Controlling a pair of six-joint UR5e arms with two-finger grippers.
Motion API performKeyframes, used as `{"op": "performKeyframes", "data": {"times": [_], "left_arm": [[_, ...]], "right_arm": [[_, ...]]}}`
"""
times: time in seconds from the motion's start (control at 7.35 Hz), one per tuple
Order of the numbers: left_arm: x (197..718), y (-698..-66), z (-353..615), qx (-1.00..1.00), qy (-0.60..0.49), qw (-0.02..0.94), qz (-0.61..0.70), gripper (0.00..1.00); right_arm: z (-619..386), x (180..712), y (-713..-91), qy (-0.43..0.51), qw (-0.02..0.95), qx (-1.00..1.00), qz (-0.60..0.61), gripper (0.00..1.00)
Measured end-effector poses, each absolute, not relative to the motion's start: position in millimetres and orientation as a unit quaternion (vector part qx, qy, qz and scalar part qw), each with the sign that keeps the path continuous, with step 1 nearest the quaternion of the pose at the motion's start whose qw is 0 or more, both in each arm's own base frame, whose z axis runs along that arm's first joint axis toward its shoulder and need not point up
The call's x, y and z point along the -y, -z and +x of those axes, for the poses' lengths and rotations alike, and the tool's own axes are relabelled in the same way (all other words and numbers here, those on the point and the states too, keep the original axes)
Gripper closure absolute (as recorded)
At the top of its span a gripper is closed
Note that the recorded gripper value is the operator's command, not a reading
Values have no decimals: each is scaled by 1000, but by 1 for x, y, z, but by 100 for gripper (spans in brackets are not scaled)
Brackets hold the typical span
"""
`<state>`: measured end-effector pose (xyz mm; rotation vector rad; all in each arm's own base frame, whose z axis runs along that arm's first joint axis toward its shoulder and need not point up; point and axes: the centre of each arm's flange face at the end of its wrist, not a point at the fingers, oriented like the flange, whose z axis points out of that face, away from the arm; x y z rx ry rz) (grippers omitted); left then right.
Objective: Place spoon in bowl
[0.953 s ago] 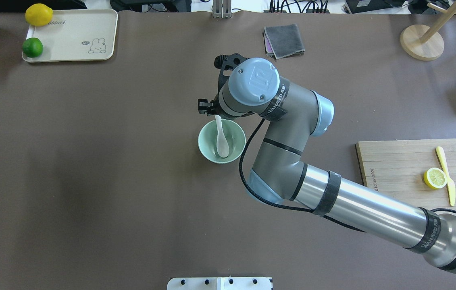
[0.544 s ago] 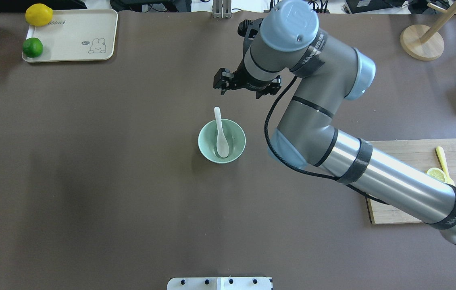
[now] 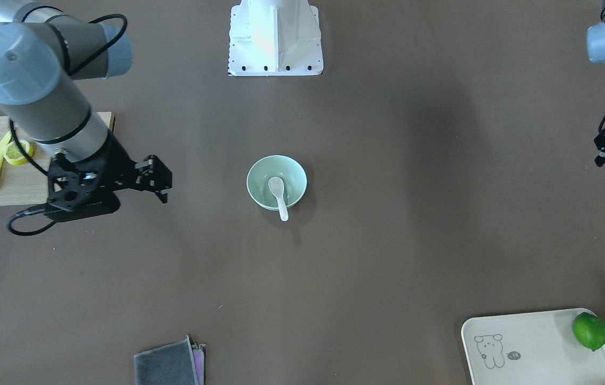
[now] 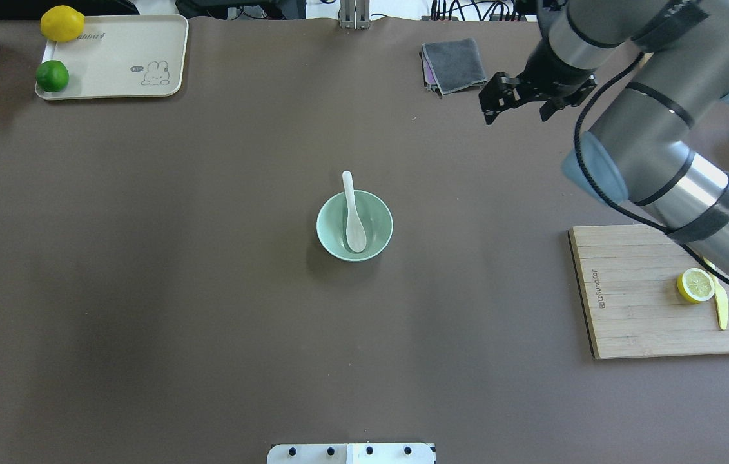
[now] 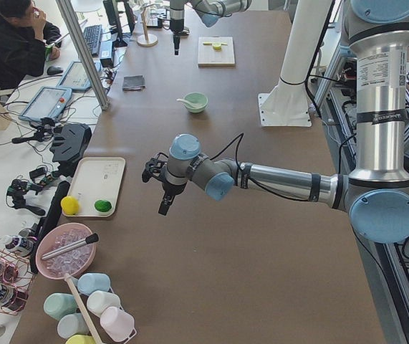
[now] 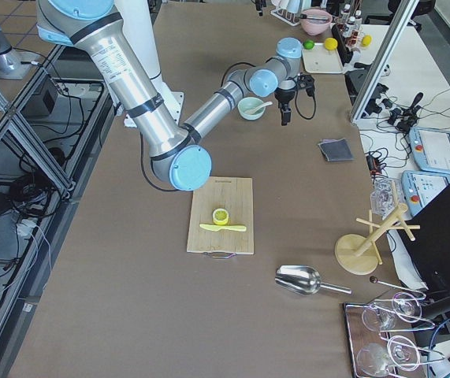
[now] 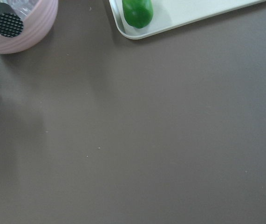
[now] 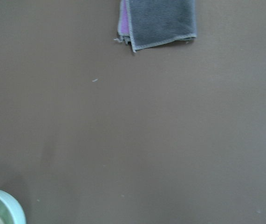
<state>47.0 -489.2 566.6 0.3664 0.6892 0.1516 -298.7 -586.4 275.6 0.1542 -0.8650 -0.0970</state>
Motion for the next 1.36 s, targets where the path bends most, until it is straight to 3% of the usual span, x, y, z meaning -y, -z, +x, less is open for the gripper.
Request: {"op": "performKeyframes", "data": {"times": [0.41, 0.95, 1.36], "left_arm": [[493, -584, -9, -310, -100, 932, 159, 2], [492, -594, -16, -330, -74, 931, 136, 2], [491, -595, -16, -335, -73, 930, 135, 2]], "right_arm": [[-176, 586, -411, 91, 909, 403, 57, 0], [-30, 536, -583, 82, 922, 379, 17, 0], [21, 524, -649, 67, 924, 377, -6, 0]]}}
